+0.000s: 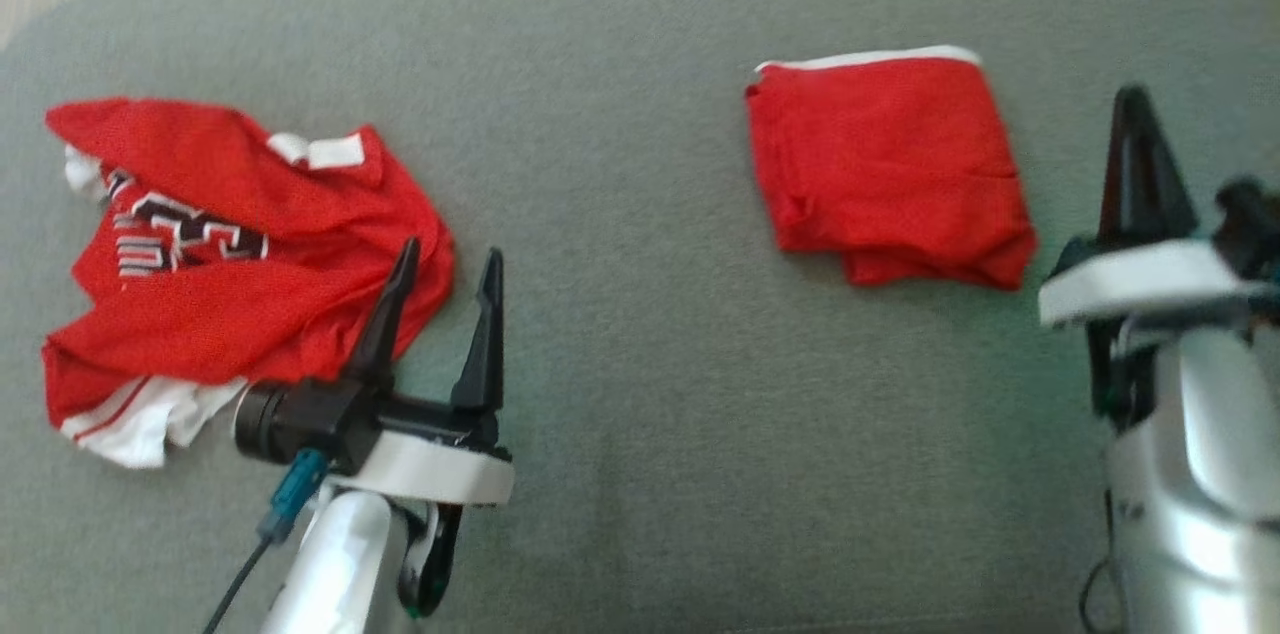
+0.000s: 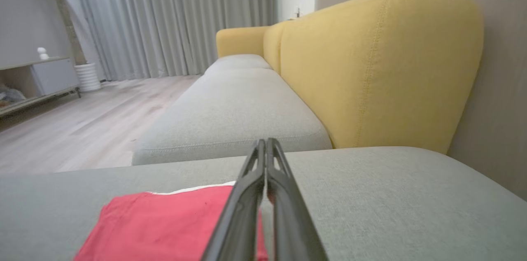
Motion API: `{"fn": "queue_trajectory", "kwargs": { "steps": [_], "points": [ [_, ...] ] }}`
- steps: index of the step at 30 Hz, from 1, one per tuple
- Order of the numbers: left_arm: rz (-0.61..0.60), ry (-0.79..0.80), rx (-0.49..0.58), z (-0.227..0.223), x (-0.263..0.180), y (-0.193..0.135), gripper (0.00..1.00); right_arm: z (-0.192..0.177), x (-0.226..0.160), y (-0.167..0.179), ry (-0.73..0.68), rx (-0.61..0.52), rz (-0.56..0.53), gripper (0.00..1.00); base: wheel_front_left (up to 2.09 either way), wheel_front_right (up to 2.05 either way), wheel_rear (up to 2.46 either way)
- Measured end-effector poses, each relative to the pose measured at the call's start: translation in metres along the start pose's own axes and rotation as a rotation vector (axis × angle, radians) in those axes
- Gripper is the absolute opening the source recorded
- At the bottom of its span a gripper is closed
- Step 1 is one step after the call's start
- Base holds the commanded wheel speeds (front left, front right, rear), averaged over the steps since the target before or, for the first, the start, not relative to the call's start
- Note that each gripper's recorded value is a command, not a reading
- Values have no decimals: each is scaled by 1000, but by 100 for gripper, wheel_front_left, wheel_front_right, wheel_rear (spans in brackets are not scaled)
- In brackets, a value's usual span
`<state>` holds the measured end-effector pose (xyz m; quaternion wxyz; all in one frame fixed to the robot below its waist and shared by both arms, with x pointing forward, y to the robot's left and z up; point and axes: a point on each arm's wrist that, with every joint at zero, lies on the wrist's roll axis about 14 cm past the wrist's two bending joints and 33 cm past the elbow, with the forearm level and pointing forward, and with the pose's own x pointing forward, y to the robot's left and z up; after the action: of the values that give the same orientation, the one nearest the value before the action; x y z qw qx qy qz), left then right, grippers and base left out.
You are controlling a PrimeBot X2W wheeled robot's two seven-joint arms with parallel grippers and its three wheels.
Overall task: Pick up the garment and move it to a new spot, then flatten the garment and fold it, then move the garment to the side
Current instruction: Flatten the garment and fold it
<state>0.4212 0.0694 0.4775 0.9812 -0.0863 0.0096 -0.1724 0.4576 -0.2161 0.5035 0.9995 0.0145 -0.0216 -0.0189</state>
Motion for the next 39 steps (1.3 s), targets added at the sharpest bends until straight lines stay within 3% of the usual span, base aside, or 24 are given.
{"fn": "queue_trajectory", "kwargs": {
  "steps": [8, 14, 17, 24, 28, 32, 39],
  "points": [
    [57, 41, -13, -17, 6, 26, 100, -52, 57, 23, 193, -27, 49, 0, 0, 0, 0],
    [90, 63, -12, -25, 5, 39, 100, -133, 46, 45, 493, -88, 123, 0, 0, 0, 0],
    [102, 64, -12, -24, 3, 43, 100, -127, 54, 52, 447, -89, 140, 0, 0, 0, 0],
    [107, 33, -6, -12, 2, 42, 100, -78, 80, 89, 259, -80, 236, 0, 0, 0, 0],
    [106, 29, -6, -10, 2, 41, 100, -98, 63, 119, 338, -68, 332, 0, 0, 0, 0],
    [101, 25, -7, -9, 2, 39, 100, -130, 40, 123, 481, -96, 364, 0, 0, 0, 0],
    [97, 2, -8, 1, 2, 36, 100, -118, 38, 111, 441, -68, 325, 0, 0, 0, 0]
  ]
}}
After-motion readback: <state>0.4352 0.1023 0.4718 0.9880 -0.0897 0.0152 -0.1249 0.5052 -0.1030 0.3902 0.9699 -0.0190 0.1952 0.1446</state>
